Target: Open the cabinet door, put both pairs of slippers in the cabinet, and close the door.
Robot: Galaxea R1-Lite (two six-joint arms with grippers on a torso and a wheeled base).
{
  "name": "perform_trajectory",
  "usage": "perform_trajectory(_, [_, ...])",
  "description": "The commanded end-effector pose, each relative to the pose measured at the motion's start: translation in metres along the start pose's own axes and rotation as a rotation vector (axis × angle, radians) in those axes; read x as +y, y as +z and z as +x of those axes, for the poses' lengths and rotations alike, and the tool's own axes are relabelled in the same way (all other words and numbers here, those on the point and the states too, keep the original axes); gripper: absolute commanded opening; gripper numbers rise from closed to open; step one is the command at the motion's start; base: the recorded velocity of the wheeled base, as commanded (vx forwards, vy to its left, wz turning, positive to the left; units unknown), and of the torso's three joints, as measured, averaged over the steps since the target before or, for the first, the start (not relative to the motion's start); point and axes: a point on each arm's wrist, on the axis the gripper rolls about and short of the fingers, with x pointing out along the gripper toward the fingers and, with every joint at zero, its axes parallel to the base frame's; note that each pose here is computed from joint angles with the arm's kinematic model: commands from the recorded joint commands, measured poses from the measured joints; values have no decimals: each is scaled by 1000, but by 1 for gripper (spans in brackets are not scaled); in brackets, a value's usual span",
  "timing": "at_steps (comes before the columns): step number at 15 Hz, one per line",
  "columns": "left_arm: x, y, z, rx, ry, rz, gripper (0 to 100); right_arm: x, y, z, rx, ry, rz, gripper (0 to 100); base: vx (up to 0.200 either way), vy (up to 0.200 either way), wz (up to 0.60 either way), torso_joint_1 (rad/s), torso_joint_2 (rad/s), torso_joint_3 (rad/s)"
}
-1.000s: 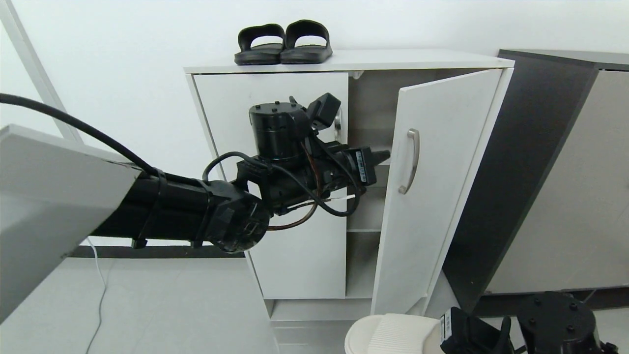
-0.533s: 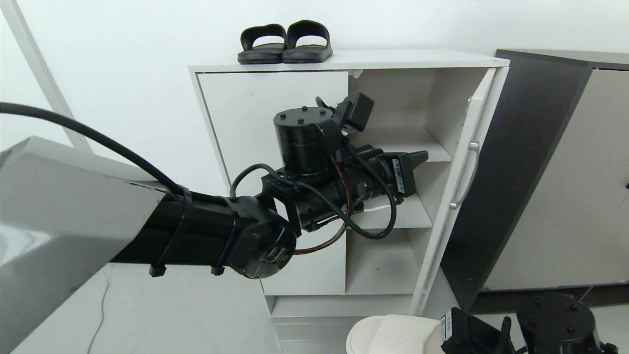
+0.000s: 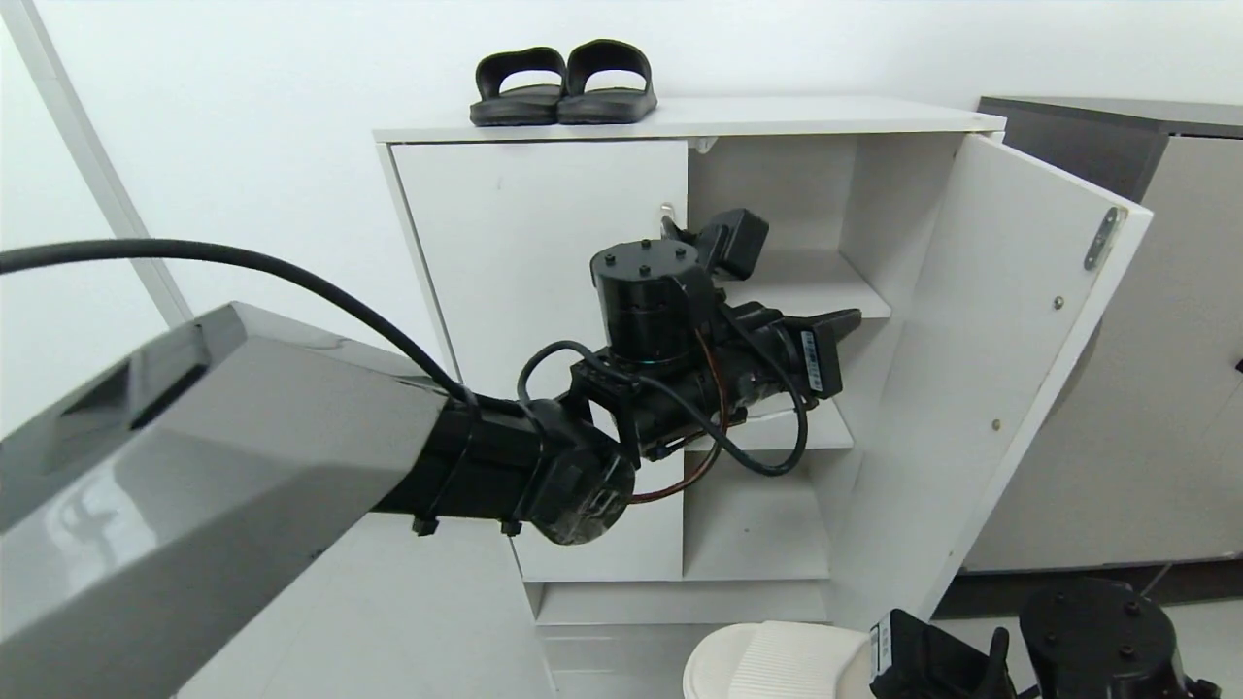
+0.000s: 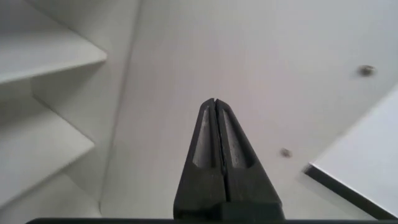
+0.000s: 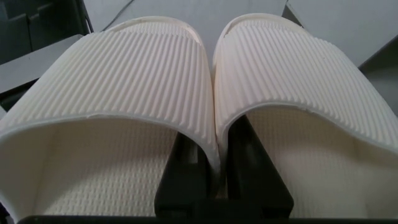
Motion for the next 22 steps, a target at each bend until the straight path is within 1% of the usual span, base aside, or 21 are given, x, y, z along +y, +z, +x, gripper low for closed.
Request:
perform_trajectory(1, [7, -10, 3, 2, 38, 6, 0, -6, 5, 1, -21, -34, 5, 0, 0, 0, 0, 0, 0, 0])
perform_trajectory(2, [9, 3, -10, -11, 69, 11, 0, -15, 10, 2, -39, -85, 18, 0, 0, 0, 0, 0, 0, 0])
perform_trajectory(3, [9, 21, -29, -27, 92, 18, 0, -22, 12, 8, -36, -139, 31, 0, 0, 0, 0, 0, 0, 0])
perform_trajectory(4, [9, 34, -49, -30, 120, 22, 0, -27, 15, 14, -35, -208, 50, 0, 0, 0, 0, 0, 0, 0])
perform_trajectory(5, [6, 46, -69, -32, 143, 37, 0, -31, 21, 18, -51, -284, 86, 0, 0, 0, 0, 0, 0, 0])
perform_trajectory(6, [1, 61, -98, -24, 184, 61, 0, -33, 34, 25, -101, -348, 134, 0, 0, 0, 0, 0, 0, 0])
perform_trajectory(7, [-6, 71, -121, -14, 234, 85, 0, -35, 45, 31, -140, -393, 166, 0, 0, 0, 0, 0, 0, 0])
perform_trajectory(8, [-6, 71, -121, -14, 234, 85, 0, -35, 45, 31, -140, -393, 166, 0, 0, 0, 0, 0, 0, 0])
perform_trajectory(9, [-29, 91, -175, 4, 430, 144, 0, -43, 63, 42, -182, -551, 201, 0, 0, 0, 0, 0, 0, 0])
perform_trajectory(10, [-41, 96, -201, 11, 536, 172, 0, -48, 69, 47, -186, -614, 223, 0, 0, 0, 0, 0, 0, 0])
perform_trajectory(11, [-53, 99, -226, 7, 631, 204, 0, -52, 77, 52, -202, -668, 257, 0, 0, 0, 0, 0, 0, 0])
perform_trajectory(13, [-73, 107, -279, -48, 855, 268, 0, -60, 91, 61, -211, -791, 308, 0, 0, 0, 0, 0, 0, 0])
perform_trajectory(14, [-76, 108, -303, -72, 955, 298, 0, -62, 95, 62, -214, -834, 323, 0, 0, 0, 0, 0, 0, 0])
perform_trajectory(15, [-80, 103, -337, -97, 1090, 322, 0, -66, 99, 64, -221, -886, 335, 0, 0, 0, 0, 0, 0, 0])
perform_trajectory(16, [-88, 93, -361, -118, 1166, 326, 0, -68, 100, 64, -225, -922, 338, 0, 0, 0, 0, 0, 0, 0])
perform_trajectory(17, [-94, 76, -380, -124, 1227, 322, 0, -69, 101, 63, -231, -940, 338, 0, 0, 0, 0, 0, 0, 0])
perform_trajectory(18, [-99, 50, -398, -120, 1308, 320, 0, -70, 102, 61, -235, -952, 341, 0, 0, 0, 0, 0, 0, 0])
perform_trajectory(19, [-105, 24, -414, -134, 1380, 324, 0, -70, 103, 59, -242, -964, 342, 0, 0, 0, 0, 0, 0, 0])
perform_trajectory(20, [-105, -1, -424, -112, 1419, 317, 0, -72, 105, 59, -249, -974, 343, 0, 0, 0, 0, 0, 0, 0])
perform_trajectory(21, [-107, -26, -433, -110, 1440, 314, 0, -72, 102, 59, -240, -977, 343, 0, 0, 0, 0, 0, 0, 0])
perform_trajectory(22, [-108, -38, -438, -114, 1450, 317, 0, -71, 99, 59, -230, -978, 342, 0, 0, 0, 0, 0, 0, 0])
